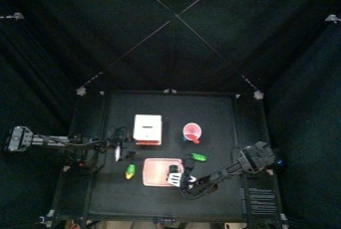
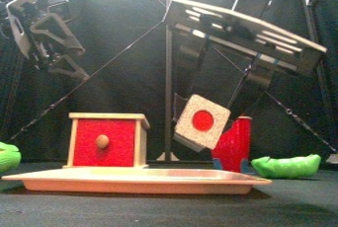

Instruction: Place sushi roll on plate

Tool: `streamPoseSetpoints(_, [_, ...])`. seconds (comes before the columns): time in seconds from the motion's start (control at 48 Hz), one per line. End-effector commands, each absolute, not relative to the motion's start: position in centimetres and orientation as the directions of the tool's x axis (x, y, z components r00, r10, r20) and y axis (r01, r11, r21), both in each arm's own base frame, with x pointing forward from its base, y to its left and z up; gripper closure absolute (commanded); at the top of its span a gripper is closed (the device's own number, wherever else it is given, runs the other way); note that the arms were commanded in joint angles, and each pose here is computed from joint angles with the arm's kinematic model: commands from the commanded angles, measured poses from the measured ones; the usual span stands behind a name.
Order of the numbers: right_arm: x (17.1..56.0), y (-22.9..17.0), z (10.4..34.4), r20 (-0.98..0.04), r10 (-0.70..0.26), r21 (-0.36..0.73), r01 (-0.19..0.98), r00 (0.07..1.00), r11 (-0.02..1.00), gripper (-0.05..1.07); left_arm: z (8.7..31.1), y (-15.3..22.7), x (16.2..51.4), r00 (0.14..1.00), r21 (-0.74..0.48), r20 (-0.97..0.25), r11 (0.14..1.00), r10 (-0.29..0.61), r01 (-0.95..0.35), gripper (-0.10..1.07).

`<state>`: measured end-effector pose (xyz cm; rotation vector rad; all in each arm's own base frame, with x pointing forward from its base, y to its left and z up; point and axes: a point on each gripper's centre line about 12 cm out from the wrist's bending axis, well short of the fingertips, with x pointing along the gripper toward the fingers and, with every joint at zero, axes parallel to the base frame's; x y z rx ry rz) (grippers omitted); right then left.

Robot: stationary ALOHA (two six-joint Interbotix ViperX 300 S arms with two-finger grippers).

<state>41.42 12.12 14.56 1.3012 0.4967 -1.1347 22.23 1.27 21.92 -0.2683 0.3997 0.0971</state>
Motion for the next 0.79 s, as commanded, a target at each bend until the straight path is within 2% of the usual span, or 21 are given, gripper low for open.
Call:
streamPoseSetpoints(0.0, [41.9, 12.2, 16.0, -0.815, -0.362, 0.526, 0.839, 0.451, -0.138, 0.41, 22.5, 1.3, 22.5, 0.923, -0.244, -0.382, 0.959, 0.040, -0.142, -0.03])
streamPoseSetpoints(0.167, [41.8, 12.1, 15.8, -0.814, -0.369, 0.523, 0.842, 0.448, -0.133, 0.39, 22.4, 1.3, 22.4, 0.923, -0.254, -0.383, 0.956, 0.040, -0.147, -0.03])
streamPoseSetpoints(0.521, [42.1, 12.4, 15.1, -0.820, -0.348, 0.520, 0.845, 0.454, -0.125, 0.21, 22.4, 1.3, 22.4, 0.923, -0.256, -0.383, 0.956, 0.038, -0.146, -0.03])
streamPoseSetpoints(0.771, [42.2, 12.6, 15.0, -0.823, -0.334, 0.522, 0.844, 0.460, -0.123, 0.16, 22.4, 1.3, 22.4, 0.923, -0.254, -0.383, 0.956, 0.038, -0.145, -0.03])
